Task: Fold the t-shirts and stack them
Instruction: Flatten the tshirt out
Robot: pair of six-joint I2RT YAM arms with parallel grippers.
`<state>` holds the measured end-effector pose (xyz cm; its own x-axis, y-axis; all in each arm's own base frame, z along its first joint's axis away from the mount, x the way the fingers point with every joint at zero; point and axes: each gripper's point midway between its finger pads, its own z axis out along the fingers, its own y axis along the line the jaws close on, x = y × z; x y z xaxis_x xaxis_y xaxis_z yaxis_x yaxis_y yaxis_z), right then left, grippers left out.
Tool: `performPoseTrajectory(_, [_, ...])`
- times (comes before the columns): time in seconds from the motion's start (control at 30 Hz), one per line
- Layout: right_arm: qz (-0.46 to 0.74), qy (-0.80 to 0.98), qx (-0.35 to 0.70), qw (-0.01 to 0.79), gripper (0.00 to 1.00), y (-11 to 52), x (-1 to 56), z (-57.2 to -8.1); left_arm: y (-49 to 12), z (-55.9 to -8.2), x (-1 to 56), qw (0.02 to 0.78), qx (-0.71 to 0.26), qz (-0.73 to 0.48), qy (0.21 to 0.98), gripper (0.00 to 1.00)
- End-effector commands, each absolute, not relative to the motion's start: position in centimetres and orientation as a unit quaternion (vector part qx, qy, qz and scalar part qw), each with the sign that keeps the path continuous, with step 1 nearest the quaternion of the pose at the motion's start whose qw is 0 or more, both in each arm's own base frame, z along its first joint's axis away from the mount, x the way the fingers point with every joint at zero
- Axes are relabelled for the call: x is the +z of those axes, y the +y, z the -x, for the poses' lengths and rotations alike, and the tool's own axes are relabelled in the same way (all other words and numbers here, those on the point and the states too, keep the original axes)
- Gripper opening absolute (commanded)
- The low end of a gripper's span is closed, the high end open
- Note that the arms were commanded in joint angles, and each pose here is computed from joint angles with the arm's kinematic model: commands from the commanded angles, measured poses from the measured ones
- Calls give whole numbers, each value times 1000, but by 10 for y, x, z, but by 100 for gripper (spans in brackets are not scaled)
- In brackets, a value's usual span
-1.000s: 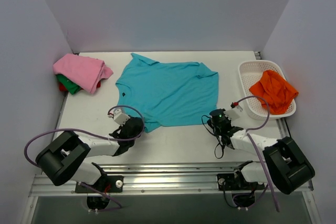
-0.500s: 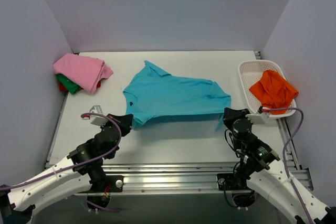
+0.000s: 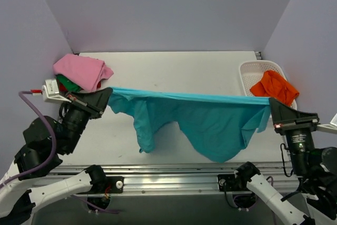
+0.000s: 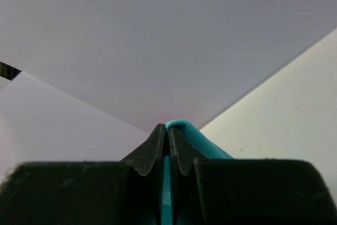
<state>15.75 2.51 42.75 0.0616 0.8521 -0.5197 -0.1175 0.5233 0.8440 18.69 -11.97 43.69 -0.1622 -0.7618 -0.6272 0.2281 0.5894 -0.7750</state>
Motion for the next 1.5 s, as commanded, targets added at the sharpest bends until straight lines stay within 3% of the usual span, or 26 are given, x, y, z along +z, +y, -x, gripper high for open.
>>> performPoseTrajectory(0.0, [-320, 536, 324, 711, 0, 3, 481, -155, -97, -192, 498, 685, -335, 161, 626, 2])
performPoseTrajectory(0.07, [-291, 527, 336, 724, 0, 13, 510, -157, -112, -195, 531, 694, -344, 137, 617, 2])
performPoseTrajectory(0.2, [-271, 573, 319, 704, 0, 47, 509, -235, -127, -216, 558, 718, -280, 103, 628, 2])
performPoseTrajectory(0.33, [-286, 635, 267, 666, 0, 68, 453, -326, -138, -265, 534, 722, -188, 105, 658, 2])
performPoseTrajectory(0.37, [-292, 660, 245, 648, 0, 76, 419, -358, -153, -277, 525, 708, -216, 87, 667, 2])
performPoseTrajectory(0.6, [-329, 749, 134, 559, 0, 91, 245, -481, -133, -464, 363, 616, -217, 116, 749, 2])
performPoseTrajectory(0.63, [-331, 763, 119, 542, 0, 92, 222, -496, -135, -506, 296, 567, -201, 119, 790, 2])
performPoseTrajectory(0.67, [-333, 794, 84, 501, 0, 94, 163, -515, -134, -529, 268, 548, -198, 114, 805, 2])
performPoseTrajectory(0.7, [-340, 783, 85, 513, 0, 96, 173, -540, -125, -559, 282, 563, -205, 112, 793, 2])
performPoseTrajectory(0.73, [-342, 799, 62, 491, 0, 94, 151, -550, -135, -590, 206, 501, -214, 104, 832, 2])
performPoseTrajectory(0.77, [-348, 824, 25, 447, 37, 92, 97, -561, -136, -609, 187, 481, -225, 100, 841, 3])
performPoseTrajectory(0.8, [-357, 805, 38, 472, 60, 92, 131, -591, -132, -640, 238, 523, -242, 90, 812, 7])
performPoseTrajectory(0.83, [-363, 810, -6, 459, 87, 82, 122, -589, -134, -647, 173, 454, -240, 98, 852, 14])
performPoseTrajectory(0.87, [-366, 808, -19, 462, 100, 80, 118, -595, -133, -654, 178, 454, -245, 96, 851, 28])
performPoseTrajectory(0.93, [-373, 785, -29, 493, 100, 73, 145, -600, -129, -659, 211, 477, -253, 93, 837, 46])
performPoseTrajectory(0.97, [-374, 772, -25, 513, 100, 70, 172, -596, -127, -658, 225, 491, -256, 93, 828, 70])
performPoseTrajectory(1.03, [-379, 752, -19, 539, 100, 63, 204, -587, -121, -651, 263, 533, -261, 91, 800, 96])
performPoseTrajectory(1.13, [-374, 741, -16, 558, 100, 66, 233, -572, -110, -632, 323, 581, -269, 98, 762, 96])
performPoseTrajectory(1.17, [-375, 734, -19, 567, 100, 64, 246, -559, -104, -626, 314, 576, -255, 112, 769, 95])
performPoseTrajectory(1.2, [-370, 730, -16, 574, 100, 71, 253, -552, -102, -611, 351, 607, -259, 106, 744, 95])
performPoseTrajectory(1.23, [-368, 729, -16, 577, 100, 70, 259, -538, -102, -604, 329, 594, -254, 112, 755, 95])
performPoseTrajectory(1.3, [-367, 724, -9, 584, 100, 73, 264, -526, -94, -581, 371, 638, -251, 116, 719, 94])
performPoseTrajectory(1.43, [-361, 725, 31, 586, 100, 85, 270, -492, -76, -549, 369, 642, -222, 147, 719, 94])
performPoseTrajectory(1.47, [-353, 743, 30, 568, 100, 89, 244, -481, -75, -542, 348, 626, -219, 157, 732, 94])
